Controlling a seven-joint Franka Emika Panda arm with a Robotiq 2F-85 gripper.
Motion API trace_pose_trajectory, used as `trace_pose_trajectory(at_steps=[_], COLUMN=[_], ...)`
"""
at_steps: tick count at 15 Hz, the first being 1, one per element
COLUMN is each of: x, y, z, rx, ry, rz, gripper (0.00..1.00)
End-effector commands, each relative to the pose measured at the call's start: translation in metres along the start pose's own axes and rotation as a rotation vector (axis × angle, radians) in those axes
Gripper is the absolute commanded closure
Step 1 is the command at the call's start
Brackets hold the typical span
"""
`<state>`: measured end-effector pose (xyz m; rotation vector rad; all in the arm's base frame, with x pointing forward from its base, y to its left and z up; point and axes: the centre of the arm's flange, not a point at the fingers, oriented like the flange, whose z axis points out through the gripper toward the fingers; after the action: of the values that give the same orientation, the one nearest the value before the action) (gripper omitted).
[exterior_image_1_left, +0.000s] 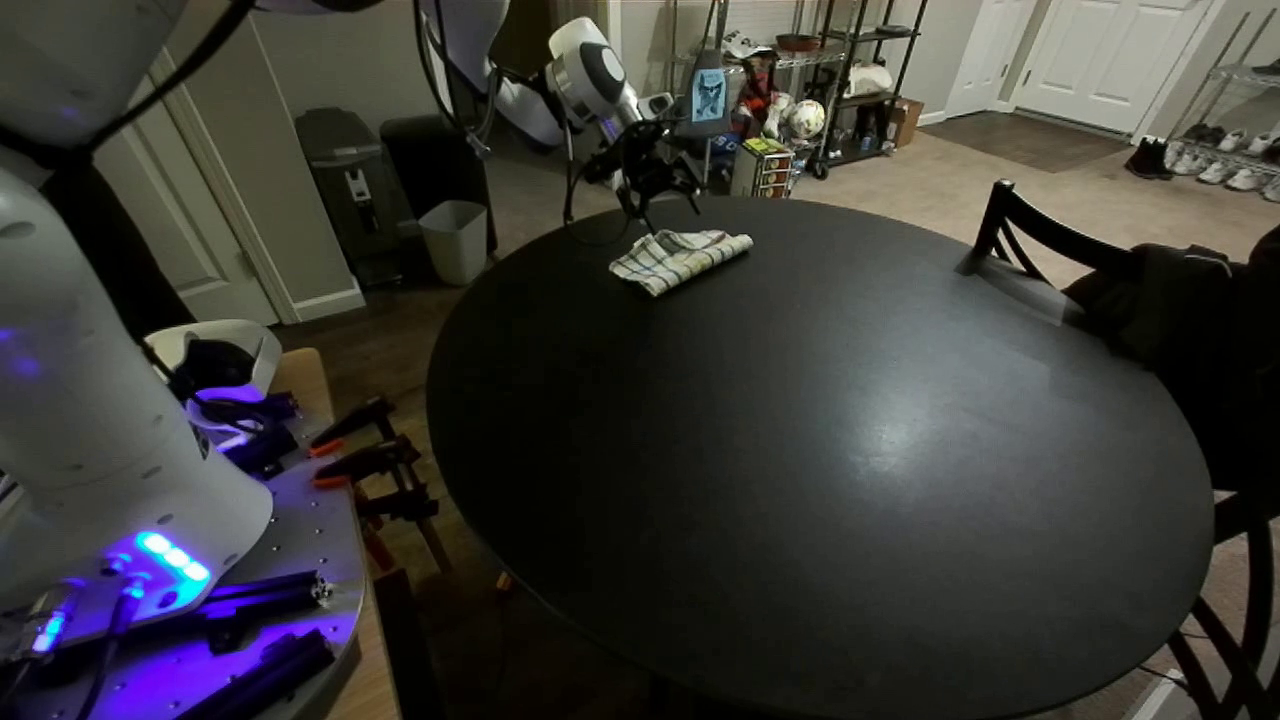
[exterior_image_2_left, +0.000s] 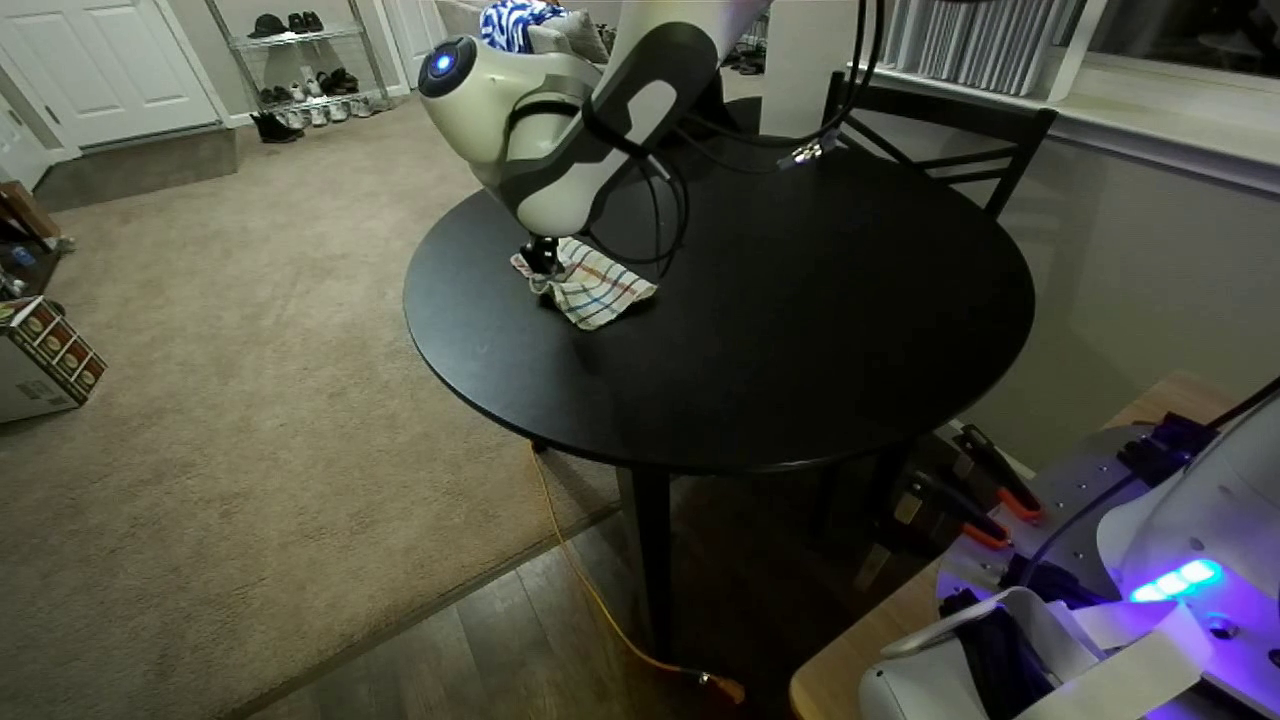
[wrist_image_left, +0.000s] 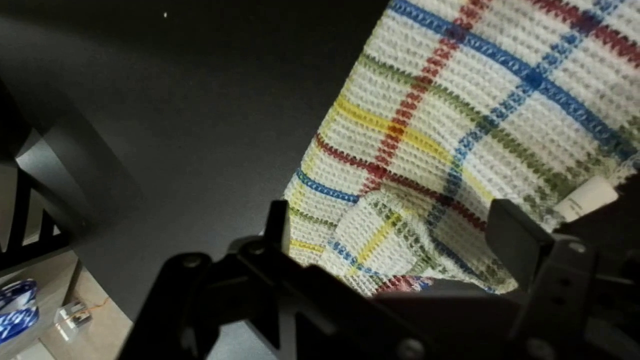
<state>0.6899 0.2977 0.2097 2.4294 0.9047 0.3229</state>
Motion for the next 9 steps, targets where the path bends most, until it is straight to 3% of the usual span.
trace_pose_trajectory(at_steps=[1,9], x=[-0.003,0.012], y=[0.005,0.016], z=[0.003,0.006], rx=[0.023,0.045], ry=[-0.011,-0.005], rz=[-0.003,-0.013], gripper=[0.0,0.0])
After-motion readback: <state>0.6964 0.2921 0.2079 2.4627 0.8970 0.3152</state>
